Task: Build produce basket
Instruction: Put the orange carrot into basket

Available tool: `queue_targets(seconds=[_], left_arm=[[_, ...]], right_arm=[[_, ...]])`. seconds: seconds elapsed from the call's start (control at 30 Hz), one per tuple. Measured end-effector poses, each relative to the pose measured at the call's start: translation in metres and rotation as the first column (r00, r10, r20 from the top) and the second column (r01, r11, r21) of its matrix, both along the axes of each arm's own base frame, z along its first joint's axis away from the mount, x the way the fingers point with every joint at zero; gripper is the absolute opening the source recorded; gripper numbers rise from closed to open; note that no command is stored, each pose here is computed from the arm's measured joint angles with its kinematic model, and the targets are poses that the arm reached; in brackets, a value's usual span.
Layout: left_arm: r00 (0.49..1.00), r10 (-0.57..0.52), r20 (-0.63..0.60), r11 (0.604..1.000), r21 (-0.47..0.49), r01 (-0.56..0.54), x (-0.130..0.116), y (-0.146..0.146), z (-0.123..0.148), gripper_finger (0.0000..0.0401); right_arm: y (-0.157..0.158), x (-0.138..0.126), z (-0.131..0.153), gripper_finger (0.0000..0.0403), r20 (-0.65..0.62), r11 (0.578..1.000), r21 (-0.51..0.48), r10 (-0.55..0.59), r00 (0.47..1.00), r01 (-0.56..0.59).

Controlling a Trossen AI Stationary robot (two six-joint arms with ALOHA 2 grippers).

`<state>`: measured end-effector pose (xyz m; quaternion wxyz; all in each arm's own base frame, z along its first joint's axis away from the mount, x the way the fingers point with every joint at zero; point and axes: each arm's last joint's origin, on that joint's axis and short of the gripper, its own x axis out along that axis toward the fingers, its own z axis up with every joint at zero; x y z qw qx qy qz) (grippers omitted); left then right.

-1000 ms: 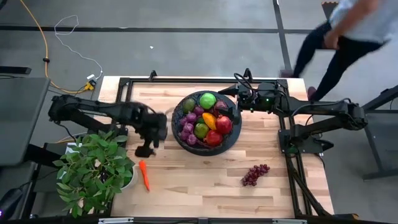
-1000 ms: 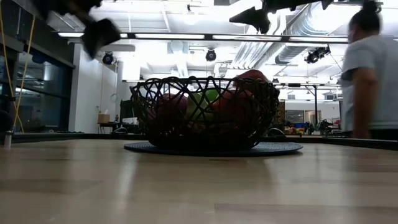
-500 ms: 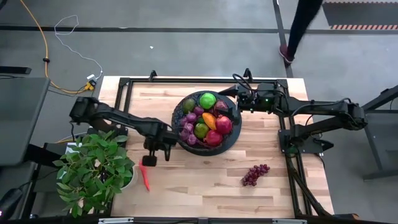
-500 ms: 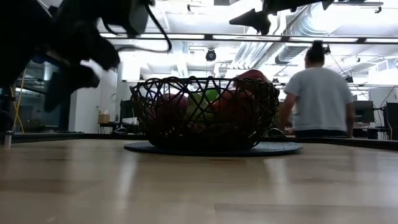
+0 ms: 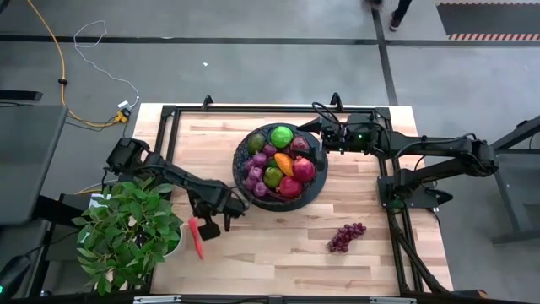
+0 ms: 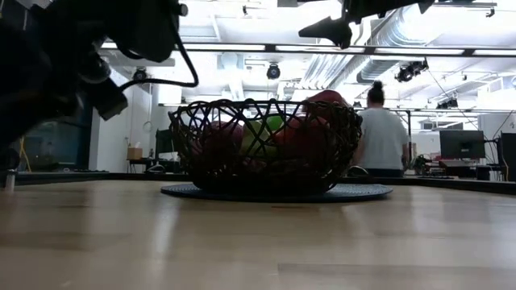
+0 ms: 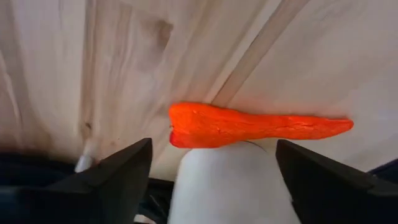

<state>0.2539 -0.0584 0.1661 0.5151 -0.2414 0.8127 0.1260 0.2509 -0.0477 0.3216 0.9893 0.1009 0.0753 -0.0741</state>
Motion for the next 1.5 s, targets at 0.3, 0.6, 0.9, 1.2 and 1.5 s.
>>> queue_targets(seconds=[0.3, 0.6, 0.9, 1.2, 1.5], left_arm=[[0.998, 0.057, -0.027, 0.997, 0.054, -0.056, -0.006, -0.017, -0.007, 0.0182], [0.992, 0.094, -0.09, 0.995, 0.037, -0.091, -0.019, -0.013, -0.023, 0.001], [0.994, 0.097, -0.05, 0.995, 0.013, -0.096, -0.016, -0.014, -0.024, 0.0003], [0.99, 0.12, 0.077, 0.99, 0.063, -0.125, 0.003, 0.003, -0.017, 0.0001], [0.973, 0.088, 0.213, 0.989, 0.098, -0.111, 0.024, 0.02, 0.009, 0.0]], right_arm=[[0.0, 0.0, -0.001, 0.0385, -0.01, 1.0, 0.002, -0.002, 1.0, 0.002], [-0.001, 0.0, -0.001, 0.0385, -0.01, 1.0, 0.001, -0.007, 1.0, 0.007], [-0.001, 0.0, -0.001, 0.0385, -0.011, 1.0, -0.003, -0.028, 1.0, 0.028], [-0.001, 0.0, -0.001, 0.0385, -0.011, 1.0, -0.002, -0.028, 1.0, 0.028], [-0.001, 0.0, -0.001, 0.0385, -0.012, 1.0, -0.002, -0.028, 1.0, 0.028]])
